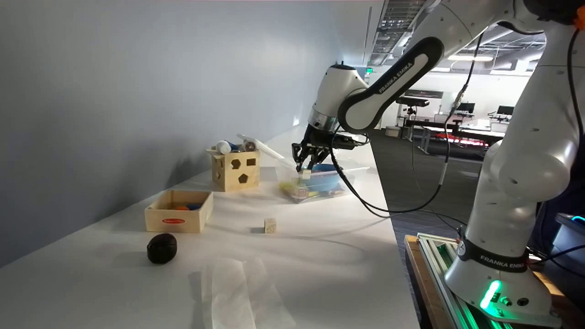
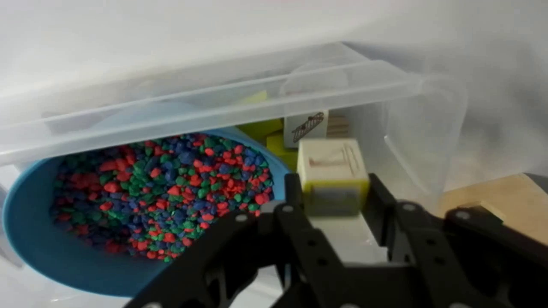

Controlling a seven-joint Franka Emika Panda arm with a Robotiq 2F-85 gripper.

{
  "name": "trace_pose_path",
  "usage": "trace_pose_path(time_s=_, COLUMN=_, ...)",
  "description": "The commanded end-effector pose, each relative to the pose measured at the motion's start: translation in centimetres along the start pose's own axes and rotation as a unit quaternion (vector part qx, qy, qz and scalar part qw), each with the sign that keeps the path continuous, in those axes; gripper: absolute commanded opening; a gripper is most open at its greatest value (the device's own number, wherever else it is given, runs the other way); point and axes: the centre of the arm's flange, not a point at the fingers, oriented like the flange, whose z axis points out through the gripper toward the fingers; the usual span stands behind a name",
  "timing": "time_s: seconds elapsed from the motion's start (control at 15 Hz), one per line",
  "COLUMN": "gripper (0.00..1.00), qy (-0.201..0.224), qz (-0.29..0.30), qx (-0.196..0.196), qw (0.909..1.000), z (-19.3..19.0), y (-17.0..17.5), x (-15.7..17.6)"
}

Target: Put the cubes in the bowl

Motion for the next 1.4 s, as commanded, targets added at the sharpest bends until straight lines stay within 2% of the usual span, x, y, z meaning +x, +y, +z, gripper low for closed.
trace_pose_path(time_s=0.0, gripper=0.73, qy=0.001, qz=0.003, qx=0.002, qw=1.0, z=-0.7, y=-0.8, x=0.0)
trace_pose_path(time_s=0.13, gripper=0.88, qy=0.015, qz=-0.002, qx=0.011, qw=0.9998, z=-3.4, y=-0.9, x=-1.3)
trace_pose_path(time_s=0.2, gripper=0.96, qy=0.023, qz=-0.022, qx=0.021, qw=0.9993, z=-4.9, y=-1.1, x=-2.2)
trace_pose_path(time_s=0.27, gripper=0.99, qy=0.028, qz=-0.042, qx=0.027, qw=0.9984, z=-6.2, y=-1.4, x=-3.0)
trace_pose_path(time_s=0.4, gripper=1.0, qy=0.003, qz=-0.112, qx=0.039, qw=0.9929, z=-6.6, y=-3.3, x=-5.0)
trace_pose_path(time_s=0.6, gripper=1.0, qy=-0.026, qz=-0.194, qx=0.019, qw=0.9805, z=-4.8, y=-6.5, x=-8.0)
trace_pose_path(time_s=0.73, gripper=1.0, qy=-0.047, qz=-0.244, qx=0.002, qw=0.9686, z=-2.5, y=-8.2, x=-9.1)
trace_pose_path(time_s=1.0, gripper=1.0, qy=-0.11, qz=-0.326, qx=0.029, qw=0.9383, z=0.2, y=-9.9, x=-10.2)
trace_pose_path(time_s=1.2, gripper=1.0, qy=-0.143, qz=-0.388, qx=0.062, qw=0.9083, z=-0.2, y=-10.7, x=-10.9)
trace_pose_path(time_s=1.33, gripper=1.0, qy=-0.169, qz=-0.427, qx=0.077, qw=0.8848, z=-0.2, y=-11.4, x=-11.3)
